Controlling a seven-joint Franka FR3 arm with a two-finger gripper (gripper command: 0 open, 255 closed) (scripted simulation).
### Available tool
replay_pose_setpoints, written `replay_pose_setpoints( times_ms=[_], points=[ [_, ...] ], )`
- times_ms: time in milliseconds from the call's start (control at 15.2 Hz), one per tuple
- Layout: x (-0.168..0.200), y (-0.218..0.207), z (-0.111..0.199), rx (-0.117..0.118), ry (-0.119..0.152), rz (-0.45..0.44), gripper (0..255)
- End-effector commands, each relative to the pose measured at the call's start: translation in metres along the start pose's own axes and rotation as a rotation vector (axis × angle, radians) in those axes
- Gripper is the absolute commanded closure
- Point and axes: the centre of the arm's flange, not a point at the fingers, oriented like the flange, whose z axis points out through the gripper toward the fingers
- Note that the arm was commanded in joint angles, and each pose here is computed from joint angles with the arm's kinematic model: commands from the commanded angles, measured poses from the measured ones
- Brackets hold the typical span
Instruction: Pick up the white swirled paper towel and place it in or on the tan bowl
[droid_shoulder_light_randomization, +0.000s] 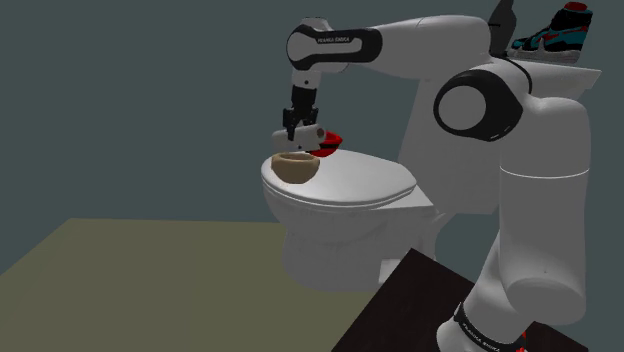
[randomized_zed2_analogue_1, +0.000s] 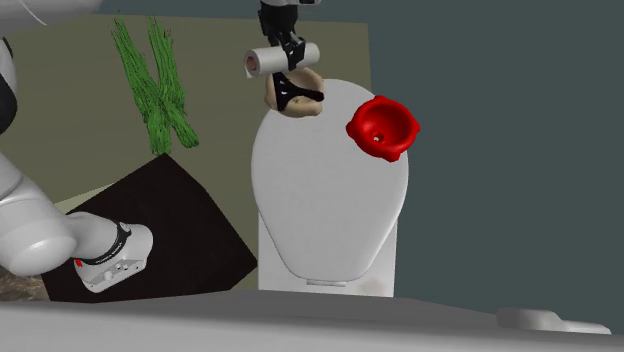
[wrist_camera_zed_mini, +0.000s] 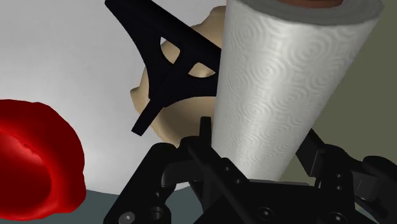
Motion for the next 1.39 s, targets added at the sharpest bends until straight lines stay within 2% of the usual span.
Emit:
replay_pose_setpoints(
  times_ms=[0, 198, 660, 726, 1056, 1320],
  points=[
    [0.000, 0.001, 0.013, 0.001, -0.002, -0.001, 255],
    [0.000, 0.002, 0.028, 0.001, -0.002, -0.001, 255],
    [0.000, 0.002, 0.028, 0.001, -0.002, -0.001, 255],
    [-0.001, 0.002, 0.027, 0.001, -0.002, -0.001, 0],
    [0.000, 0.002, 0.028, 0.001, -0.002, -0.001, 0],
    [0.000, 0.003, -0.022, 0.001, -0.002, -0.001, 0]
  ],
)
